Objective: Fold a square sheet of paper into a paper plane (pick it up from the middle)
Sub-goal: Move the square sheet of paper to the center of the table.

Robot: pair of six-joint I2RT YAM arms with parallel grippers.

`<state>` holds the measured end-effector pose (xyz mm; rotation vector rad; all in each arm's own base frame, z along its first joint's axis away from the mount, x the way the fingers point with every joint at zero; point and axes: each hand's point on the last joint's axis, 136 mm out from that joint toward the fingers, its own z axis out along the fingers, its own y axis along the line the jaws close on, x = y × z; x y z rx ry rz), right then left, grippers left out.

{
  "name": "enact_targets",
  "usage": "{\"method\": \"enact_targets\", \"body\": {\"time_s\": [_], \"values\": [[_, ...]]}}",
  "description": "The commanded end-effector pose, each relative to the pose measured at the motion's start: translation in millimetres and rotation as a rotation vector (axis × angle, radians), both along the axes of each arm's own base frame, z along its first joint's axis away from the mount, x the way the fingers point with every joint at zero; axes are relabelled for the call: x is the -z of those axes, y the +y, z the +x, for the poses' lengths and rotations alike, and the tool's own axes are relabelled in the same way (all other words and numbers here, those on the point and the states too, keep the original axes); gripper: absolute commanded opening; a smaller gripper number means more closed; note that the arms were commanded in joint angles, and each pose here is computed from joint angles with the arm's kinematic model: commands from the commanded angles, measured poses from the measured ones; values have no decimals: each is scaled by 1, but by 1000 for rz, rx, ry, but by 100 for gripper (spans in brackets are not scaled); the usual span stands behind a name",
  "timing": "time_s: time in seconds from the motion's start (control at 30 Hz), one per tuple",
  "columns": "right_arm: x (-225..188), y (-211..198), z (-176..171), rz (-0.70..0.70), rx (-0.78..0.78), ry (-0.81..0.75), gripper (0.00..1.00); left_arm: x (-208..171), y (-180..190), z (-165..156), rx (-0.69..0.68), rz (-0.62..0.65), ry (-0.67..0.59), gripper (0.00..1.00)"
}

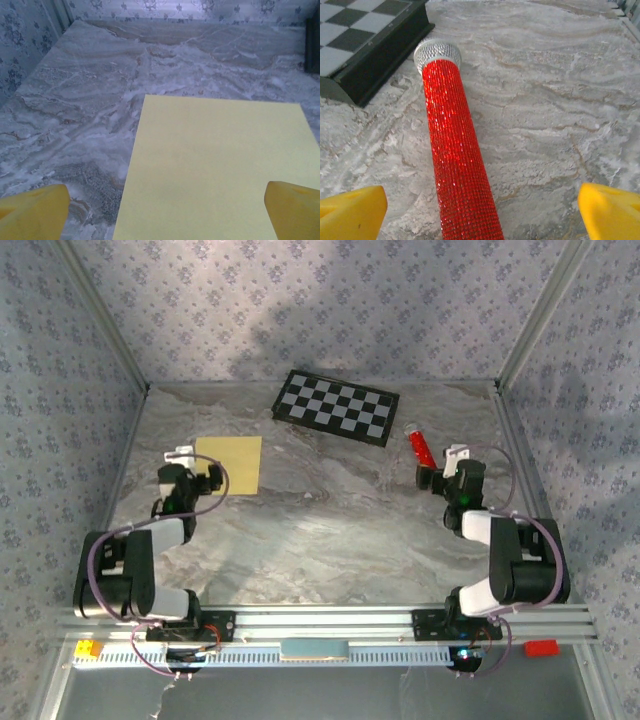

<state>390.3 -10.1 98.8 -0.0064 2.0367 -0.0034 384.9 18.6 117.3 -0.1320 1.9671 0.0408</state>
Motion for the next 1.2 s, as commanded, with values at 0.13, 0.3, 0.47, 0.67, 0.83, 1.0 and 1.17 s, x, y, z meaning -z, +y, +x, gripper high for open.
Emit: {"method": "enact_targets", "body": {"time_s": [0.13,0.3,0.47,0.67,0.83,1.0,1.17], "values": [[-36,16,-15,327,76,223,100,-21,6,-9,-145,-202,257,100],[-42,66,-15,656,-148,335,100,-3,-44,8,100,-373,451,100],[-43,107,-20,674,-261,415,100,17,-68,27,138,-507,601,100],[-43,130,-27,643,-299,462,100,40,-85,37,137,-465,731,100],[-46,140,-26,655,-295,475,100,69,-93,28,95,-428,839,99],[-52,150,-30,651,-307,486,100,94,-104,1,65,-421,940,99],[-59,151,-34,649,-283,474,100,115,-125,-45,46,-428,1025,99]]}}
